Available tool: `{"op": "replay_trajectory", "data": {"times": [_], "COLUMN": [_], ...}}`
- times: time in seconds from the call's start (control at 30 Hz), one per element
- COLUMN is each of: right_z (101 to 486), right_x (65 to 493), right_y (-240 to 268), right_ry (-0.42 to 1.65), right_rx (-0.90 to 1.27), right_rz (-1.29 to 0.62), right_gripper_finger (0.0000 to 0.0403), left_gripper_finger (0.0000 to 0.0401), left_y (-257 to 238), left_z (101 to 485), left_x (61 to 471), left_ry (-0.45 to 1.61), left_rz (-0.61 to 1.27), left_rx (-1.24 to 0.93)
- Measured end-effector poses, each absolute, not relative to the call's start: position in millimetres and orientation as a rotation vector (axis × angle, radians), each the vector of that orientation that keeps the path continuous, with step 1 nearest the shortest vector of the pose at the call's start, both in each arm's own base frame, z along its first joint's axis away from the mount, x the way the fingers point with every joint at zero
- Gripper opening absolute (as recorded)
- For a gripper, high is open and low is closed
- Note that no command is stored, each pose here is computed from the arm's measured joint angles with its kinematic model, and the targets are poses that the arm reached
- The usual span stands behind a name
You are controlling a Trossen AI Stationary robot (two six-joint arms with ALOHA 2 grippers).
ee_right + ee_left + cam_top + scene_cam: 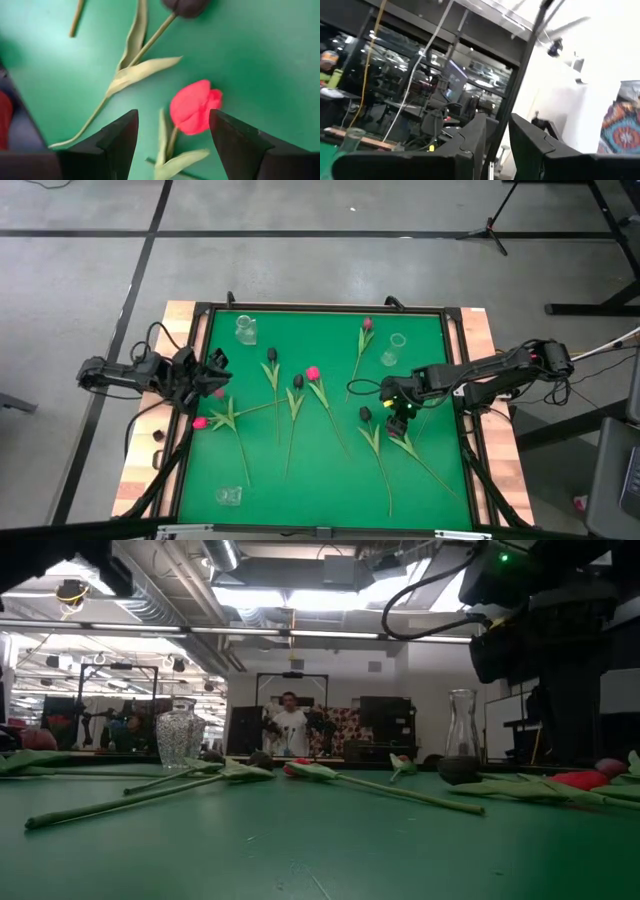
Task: Sort flowers into vase by color
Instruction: Put the bottom black flower into the top right transparent vase
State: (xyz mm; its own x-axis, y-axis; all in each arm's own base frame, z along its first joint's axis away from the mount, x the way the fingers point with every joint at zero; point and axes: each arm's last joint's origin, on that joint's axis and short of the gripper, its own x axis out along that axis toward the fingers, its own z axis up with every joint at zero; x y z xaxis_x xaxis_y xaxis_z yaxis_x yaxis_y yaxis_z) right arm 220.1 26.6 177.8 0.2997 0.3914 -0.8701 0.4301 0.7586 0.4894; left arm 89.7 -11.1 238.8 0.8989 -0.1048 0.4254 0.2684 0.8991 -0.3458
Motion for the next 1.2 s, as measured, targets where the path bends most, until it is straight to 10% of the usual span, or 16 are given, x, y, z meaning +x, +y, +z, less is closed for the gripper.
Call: {"op": "replay_trajectory", "data": {"times": [0.57, 1.2], "right_z": [239.5, 172.6], "right_x": [249.6, 263.8], "right_y": [44.3, 94.2], "right_ry": [1.033, 1.149], "right_rx": [0.555, 0.487], "right_rz": [-0.179, -0.5], "right_gripper_finger": [0.0243, 0.0243], "left_gripper_finger": [0.0146, 0.0146], "left_y": [-31.2, -24.6], "left_z": [304.0, 307.9], "left_x": [151.7, 155.9], "left_ry": [-0.133, 0.156], "left_rz": [-0.215, 0.111], "left_rx": [-0.4, -0.445]}}
